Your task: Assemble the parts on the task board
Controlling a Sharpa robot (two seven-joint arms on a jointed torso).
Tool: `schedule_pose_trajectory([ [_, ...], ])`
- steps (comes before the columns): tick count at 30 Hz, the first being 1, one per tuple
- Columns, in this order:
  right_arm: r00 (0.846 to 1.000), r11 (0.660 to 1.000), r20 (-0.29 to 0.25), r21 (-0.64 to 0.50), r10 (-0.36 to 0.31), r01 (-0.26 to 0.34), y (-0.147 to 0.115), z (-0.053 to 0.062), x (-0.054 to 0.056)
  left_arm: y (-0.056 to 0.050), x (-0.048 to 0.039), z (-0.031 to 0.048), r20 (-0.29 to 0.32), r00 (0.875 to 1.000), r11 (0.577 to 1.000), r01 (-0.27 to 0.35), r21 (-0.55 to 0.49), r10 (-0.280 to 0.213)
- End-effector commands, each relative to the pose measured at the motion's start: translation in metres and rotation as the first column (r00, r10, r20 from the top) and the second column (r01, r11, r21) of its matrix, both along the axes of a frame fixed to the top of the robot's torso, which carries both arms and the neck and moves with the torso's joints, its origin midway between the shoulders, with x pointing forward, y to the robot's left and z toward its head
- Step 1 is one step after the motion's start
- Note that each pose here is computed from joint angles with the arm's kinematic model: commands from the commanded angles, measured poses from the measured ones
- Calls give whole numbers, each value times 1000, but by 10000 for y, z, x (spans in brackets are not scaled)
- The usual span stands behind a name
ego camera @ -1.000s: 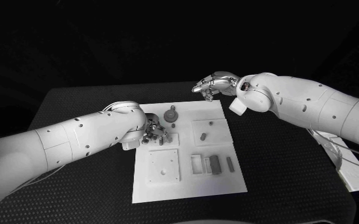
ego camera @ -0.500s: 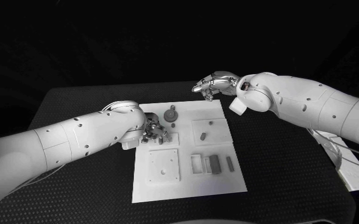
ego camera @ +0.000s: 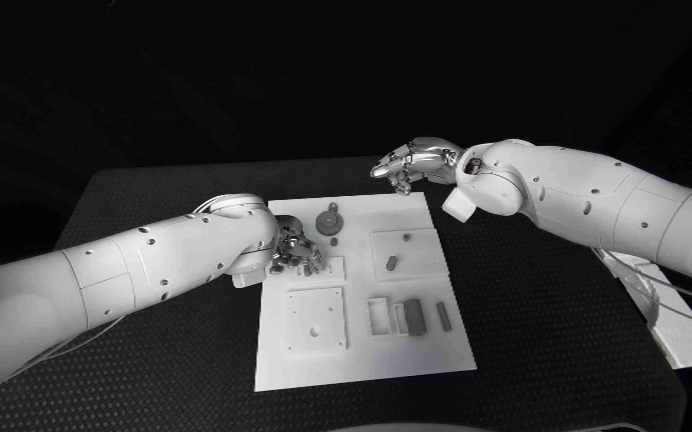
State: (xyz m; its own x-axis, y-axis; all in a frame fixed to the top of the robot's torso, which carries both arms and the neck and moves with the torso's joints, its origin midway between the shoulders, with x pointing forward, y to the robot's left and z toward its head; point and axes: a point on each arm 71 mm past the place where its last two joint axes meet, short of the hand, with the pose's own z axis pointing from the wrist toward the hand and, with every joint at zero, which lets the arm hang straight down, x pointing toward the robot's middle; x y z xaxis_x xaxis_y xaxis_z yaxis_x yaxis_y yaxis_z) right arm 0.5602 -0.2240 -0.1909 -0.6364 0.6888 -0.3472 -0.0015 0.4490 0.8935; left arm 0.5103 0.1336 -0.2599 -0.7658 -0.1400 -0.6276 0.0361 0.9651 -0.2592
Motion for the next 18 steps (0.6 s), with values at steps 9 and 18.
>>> schedule_pose_trajectory([
  [9, 1000, 1000, -5, 3, 19, -19, 16, -4, -9, -3, 5, -6, 5, 1000, 1000, 0, -2, 0],
  [18, 1000, 1000, -5, 2, 19, -19, 15, -4, -8, 6, 5, -9, -13, 1000, 999, -22, -36, 22],
])
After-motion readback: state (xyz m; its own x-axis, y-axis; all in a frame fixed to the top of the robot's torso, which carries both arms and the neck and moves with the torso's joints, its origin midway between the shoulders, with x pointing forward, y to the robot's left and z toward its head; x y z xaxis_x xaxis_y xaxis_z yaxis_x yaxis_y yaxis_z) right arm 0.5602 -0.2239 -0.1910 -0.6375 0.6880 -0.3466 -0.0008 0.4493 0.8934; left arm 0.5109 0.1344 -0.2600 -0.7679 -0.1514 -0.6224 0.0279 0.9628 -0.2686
